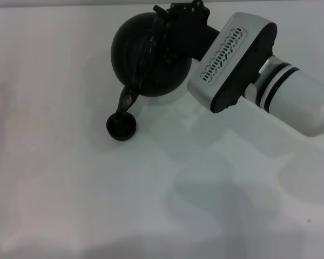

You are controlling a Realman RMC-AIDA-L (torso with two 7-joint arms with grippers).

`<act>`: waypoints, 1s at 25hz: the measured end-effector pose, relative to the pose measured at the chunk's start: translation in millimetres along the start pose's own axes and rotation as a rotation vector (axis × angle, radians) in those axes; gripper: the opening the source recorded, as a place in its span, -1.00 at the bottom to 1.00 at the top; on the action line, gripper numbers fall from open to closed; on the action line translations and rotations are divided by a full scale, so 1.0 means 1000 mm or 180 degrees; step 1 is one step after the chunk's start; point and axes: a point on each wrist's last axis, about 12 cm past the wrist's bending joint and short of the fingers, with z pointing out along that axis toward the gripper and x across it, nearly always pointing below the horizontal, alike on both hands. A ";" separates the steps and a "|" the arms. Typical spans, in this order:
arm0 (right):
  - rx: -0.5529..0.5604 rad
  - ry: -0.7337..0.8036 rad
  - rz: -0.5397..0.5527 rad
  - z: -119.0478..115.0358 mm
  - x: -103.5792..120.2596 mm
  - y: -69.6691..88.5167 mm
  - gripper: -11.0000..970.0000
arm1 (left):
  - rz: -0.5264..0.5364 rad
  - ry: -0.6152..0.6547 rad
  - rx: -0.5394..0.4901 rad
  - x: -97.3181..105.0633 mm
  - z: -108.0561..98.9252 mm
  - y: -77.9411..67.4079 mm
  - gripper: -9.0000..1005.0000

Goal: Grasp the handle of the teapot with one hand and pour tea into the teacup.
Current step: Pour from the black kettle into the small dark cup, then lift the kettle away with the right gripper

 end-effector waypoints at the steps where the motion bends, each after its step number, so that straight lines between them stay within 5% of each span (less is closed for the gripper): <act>1: 0.0001 0.0003 -0.0002 0.000 0.001 0.000 -0.69 | -0.0002 0.0000 0.0000 0.000 0.000 0.000 0.72; 25: 0.0096 -0.0174 -0.0337 0.000 0.000 0.000 -0.71 | -0.0010 -0.0005 0.0003 0.000 0.000 -0.001 0.72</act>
